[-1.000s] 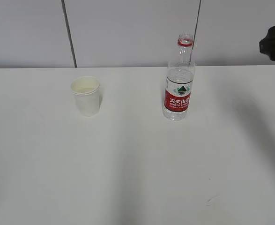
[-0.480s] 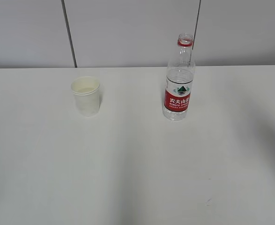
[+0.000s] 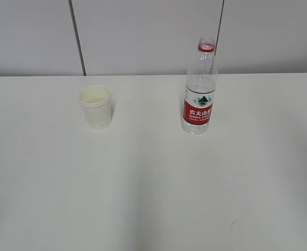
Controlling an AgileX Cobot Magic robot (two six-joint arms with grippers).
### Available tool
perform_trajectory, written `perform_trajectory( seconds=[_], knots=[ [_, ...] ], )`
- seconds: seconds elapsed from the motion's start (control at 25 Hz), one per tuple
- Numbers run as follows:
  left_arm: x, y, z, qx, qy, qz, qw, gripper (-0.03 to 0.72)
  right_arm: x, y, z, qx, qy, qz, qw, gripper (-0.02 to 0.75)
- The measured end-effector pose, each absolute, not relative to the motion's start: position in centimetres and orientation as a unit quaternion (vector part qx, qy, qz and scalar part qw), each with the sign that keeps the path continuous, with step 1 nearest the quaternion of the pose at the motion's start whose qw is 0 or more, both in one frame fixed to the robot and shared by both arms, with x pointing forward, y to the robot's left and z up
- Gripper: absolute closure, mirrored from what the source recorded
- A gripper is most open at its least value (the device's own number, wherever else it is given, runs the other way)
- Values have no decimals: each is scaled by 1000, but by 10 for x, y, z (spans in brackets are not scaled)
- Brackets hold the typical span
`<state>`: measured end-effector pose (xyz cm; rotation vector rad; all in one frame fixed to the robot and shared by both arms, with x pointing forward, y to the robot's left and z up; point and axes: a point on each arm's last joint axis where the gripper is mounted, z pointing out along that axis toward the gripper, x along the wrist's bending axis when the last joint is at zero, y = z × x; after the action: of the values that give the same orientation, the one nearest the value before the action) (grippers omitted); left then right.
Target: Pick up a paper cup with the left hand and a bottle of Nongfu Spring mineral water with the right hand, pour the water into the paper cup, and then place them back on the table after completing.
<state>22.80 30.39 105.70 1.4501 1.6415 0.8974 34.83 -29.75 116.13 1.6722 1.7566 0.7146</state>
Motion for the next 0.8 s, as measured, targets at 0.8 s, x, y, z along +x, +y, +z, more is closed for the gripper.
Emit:
perform_trajectory(
  seconds=[0.8],
  knots=[
    [228,304,1057,567,642,351,378,440,222,-303,1102,592,626,362,357,166]
  ],
)
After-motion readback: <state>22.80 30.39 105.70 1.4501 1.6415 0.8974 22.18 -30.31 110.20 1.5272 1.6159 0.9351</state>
